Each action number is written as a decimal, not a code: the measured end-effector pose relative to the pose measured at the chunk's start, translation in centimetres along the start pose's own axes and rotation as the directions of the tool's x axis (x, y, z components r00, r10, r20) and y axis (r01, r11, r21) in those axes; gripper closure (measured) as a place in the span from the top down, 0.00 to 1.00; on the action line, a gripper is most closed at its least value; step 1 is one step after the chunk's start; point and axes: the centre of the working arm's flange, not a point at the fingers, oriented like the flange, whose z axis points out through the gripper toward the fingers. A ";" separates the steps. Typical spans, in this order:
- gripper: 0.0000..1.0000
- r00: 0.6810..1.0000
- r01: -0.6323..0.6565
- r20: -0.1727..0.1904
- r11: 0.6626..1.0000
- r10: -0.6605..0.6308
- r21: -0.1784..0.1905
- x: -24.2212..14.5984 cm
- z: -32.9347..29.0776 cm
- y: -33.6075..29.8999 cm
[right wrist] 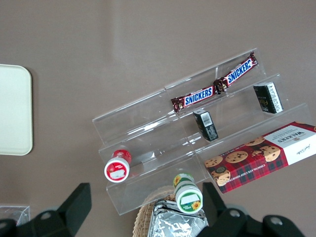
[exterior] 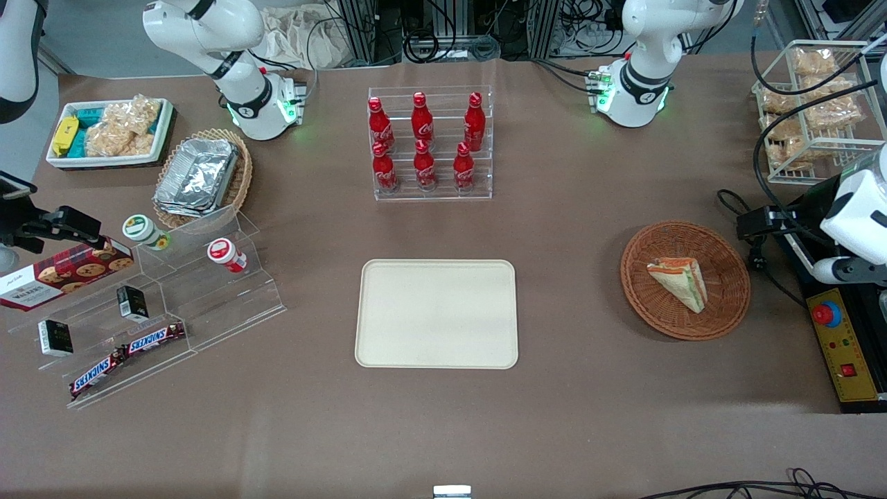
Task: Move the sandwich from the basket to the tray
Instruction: 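Move the left gripper over the sandwich in the wicker basket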
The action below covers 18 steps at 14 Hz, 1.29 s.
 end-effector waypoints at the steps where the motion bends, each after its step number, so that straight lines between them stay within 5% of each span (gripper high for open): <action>1: 0.99 1.000 0.000 0.000 1.000 0.000 0.000 0.0 0.0 0.0; 8: 0.99 1.000 0.009 0.012 1.000 -0.009 -0.024 0.0 0.1 -0.4; 11: 0.99 0.994 0.028 0.106 0.999 -0.026 -0.018 -0.8 1.0 -3.0; 14: 0.99 0.988 0.041 0.147 0.999 -0.037 -0.018 -0.1 3.7 -4.0; 18: 0.99 0.994 0.056 0.093 0.998 -0.054 -0.019 1.3 10.3 -3.2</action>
